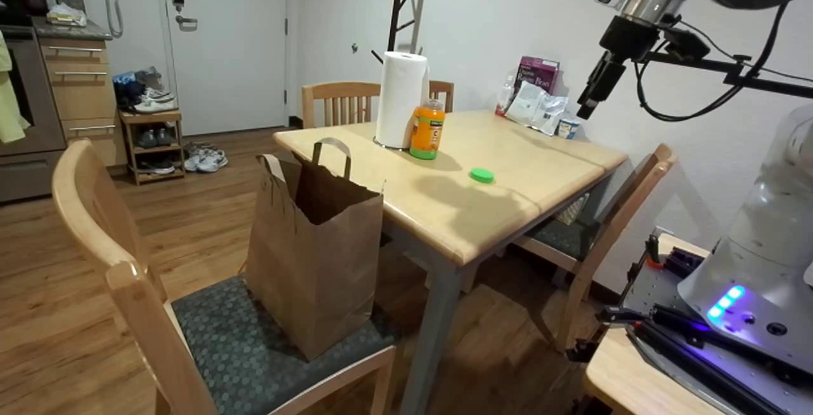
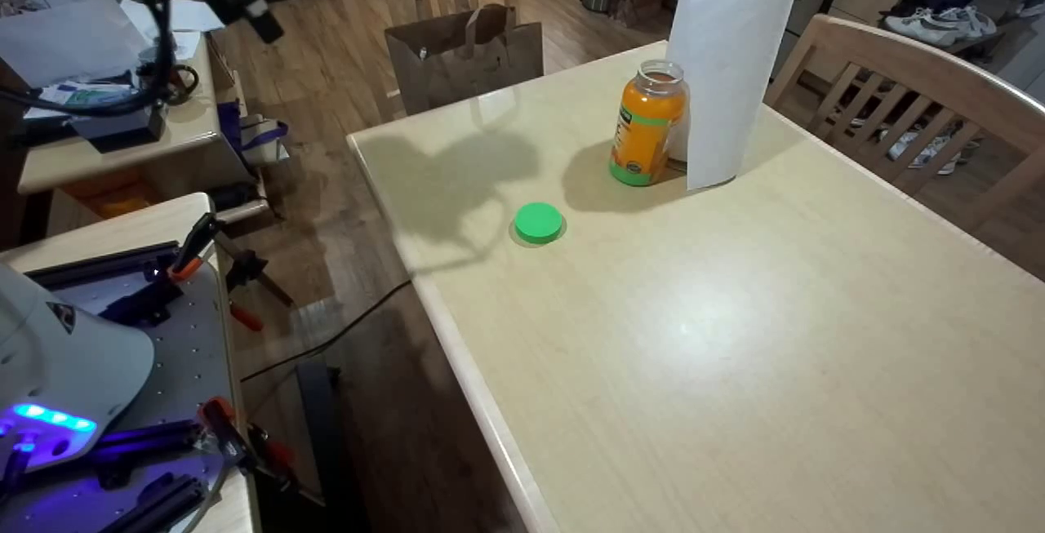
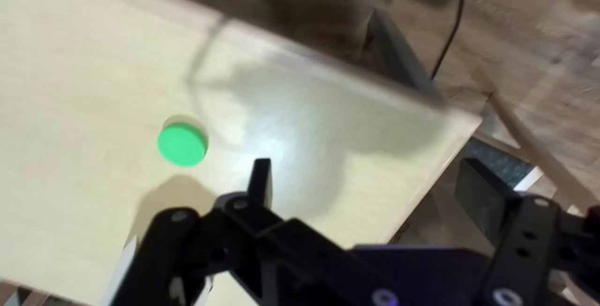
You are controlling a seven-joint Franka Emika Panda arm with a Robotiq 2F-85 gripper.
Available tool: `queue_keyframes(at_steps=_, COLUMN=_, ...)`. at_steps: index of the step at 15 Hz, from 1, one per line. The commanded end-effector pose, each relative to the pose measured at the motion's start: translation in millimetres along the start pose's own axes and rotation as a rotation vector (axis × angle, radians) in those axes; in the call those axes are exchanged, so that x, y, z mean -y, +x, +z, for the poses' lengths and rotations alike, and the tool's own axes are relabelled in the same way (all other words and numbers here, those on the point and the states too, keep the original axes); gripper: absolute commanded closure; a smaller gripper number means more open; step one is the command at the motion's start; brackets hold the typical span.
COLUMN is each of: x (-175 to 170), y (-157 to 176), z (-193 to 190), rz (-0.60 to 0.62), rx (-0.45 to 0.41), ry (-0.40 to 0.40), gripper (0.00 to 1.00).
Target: Put the green lid in the brown paper bag
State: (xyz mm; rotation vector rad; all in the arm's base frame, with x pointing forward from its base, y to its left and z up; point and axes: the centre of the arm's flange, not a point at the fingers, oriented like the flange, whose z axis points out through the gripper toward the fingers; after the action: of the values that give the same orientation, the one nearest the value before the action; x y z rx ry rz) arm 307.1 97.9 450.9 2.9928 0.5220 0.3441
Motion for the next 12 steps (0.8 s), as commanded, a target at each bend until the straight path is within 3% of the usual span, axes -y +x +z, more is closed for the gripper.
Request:
queue_keyframes(at_steps=1, x=-44, y=61, z=34, rz=-0.031, rx=-0.145, ry=-0.081, gripper=0.00)
queue_keyframes(at_steps=5, x=-94, y=110, z=56, rz=0.025, rx=-0.198, ry=-0.047, gripper=0.00)
queue_keyframes(at_steps=8, x=-137, y=140, z=82, rz=0.103, rx=-0.141, ry=0.012, gripper=0.00)
queue_keyframes(at_steps=10, x=-163, y=156, z=99, rz=0.153, rx=-0.072, ry=0.118, gripper=0.00)
queue_keyframes(at_steps=11, x=-169, y=162, z=109, rz=0.176, rx=-0.086, ry=0.101, gripper=0.00)
queue_keyframes(at_steps=12, x=-149, y=129, z=95, rz=0.164, rx=-0.110, ry=0.066, gripper=0.00)
